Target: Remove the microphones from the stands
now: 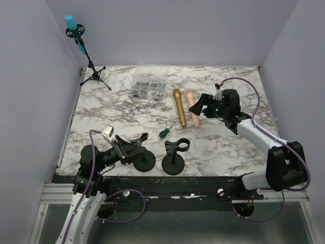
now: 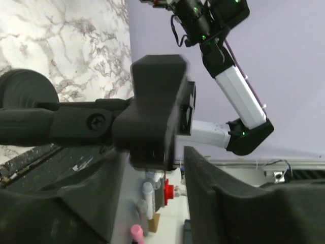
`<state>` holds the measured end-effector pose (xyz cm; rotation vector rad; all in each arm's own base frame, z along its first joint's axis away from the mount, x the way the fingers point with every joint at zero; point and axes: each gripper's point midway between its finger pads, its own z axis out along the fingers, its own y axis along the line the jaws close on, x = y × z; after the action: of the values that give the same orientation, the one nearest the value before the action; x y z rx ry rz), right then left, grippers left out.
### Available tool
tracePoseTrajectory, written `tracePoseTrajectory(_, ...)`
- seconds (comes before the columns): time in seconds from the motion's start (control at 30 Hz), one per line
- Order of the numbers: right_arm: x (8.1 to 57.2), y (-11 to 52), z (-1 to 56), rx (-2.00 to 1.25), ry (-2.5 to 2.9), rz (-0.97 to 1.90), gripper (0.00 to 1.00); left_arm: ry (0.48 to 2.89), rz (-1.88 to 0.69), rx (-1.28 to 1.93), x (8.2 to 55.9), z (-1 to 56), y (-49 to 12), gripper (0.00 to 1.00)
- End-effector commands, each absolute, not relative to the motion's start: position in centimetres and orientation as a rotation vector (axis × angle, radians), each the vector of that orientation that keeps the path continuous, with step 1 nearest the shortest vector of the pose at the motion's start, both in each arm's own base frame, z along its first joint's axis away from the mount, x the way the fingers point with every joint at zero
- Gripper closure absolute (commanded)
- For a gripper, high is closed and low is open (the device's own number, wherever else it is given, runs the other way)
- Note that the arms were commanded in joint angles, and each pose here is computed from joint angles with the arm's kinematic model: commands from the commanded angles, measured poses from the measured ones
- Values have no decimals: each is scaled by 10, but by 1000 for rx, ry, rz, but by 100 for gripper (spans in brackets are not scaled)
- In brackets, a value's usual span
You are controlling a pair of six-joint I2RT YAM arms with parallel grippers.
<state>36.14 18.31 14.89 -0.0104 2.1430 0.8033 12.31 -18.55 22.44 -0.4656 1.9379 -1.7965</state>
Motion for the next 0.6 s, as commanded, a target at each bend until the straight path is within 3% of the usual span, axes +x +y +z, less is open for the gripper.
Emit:
tracePoseTrajectory(0.0,360,184,147,-13,2141,825,5,1999,-1714,-552,124,209,-180,42)
tracePoseTrajectory(0.13,359,184,148,-15,2140,830,5,2009,-1648,-533,124,209,-177,28)
tracePoseTrajectory(0.27,358,184,148,-17,2139,831,5,2021,-1524,-479,122,216,-168,20)
tracePoseTrajectory(0.57,355,190,153,-26,2126,884,5,2065,-871,-334,123,240,-105,17)
